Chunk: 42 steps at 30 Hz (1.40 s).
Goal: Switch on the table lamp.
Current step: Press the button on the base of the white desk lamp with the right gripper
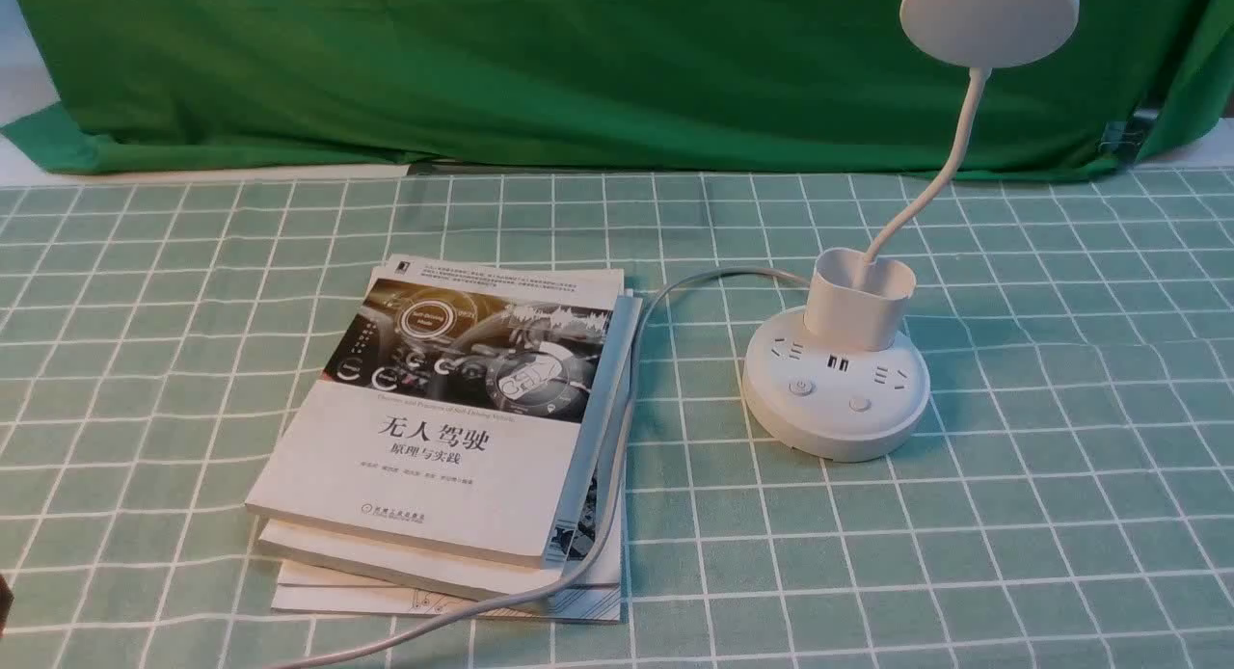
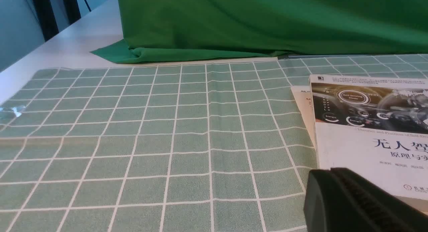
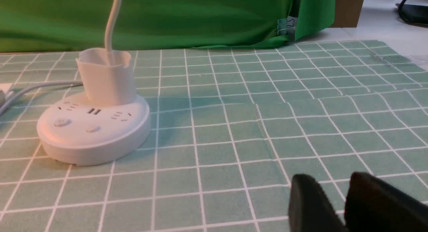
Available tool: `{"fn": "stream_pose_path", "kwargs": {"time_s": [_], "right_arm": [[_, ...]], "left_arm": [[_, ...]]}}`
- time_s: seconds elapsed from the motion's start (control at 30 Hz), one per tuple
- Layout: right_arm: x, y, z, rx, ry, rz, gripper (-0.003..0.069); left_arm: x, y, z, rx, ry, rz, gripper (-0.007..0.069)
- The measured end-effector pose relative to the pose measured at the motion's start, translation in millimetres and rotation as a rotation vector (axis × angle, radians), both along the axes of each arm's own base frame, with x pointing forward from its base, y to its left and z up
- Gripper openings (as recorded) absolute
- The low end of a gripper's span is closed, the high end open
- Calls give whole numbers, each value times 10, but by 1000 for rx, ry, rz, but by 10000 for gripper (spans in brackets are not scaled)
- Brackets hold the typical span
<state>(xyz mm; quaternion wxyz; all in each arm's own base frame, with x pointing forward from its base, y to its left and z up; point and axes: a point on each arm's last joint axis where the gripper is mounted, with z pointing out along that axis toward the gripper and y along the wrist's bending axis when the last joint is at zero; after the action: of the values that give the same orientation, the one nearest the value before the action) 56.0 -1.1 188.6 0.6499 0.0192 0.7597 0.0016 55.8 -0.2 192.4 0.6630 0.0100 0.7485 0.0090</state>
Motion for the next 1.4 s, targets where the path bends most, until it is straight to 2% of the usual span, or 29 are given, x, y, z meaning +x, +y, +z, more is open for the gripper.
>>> {"fn": "stream_pose_path", "kwargs": {"time_s": [0.37, 0.63, 0.93, 1.4], "right_arm": [[0, 0, 1, 0, -1, 0, 238], [0, 0, 1, 0, -1, 0, 238], [0, 0, 1, 0, -1, 0, 238], [0, 0, 1, 0, -1, 0, 238]], "left_arm": [[0, -3, 0, -14, 0, -1, 21], [0, -48, 7, -259, -1, -22, 21], [0, -32, 1, -170, 2, -15, 21], [-1, -23, -4, -120, 6, -11, 21]]}}
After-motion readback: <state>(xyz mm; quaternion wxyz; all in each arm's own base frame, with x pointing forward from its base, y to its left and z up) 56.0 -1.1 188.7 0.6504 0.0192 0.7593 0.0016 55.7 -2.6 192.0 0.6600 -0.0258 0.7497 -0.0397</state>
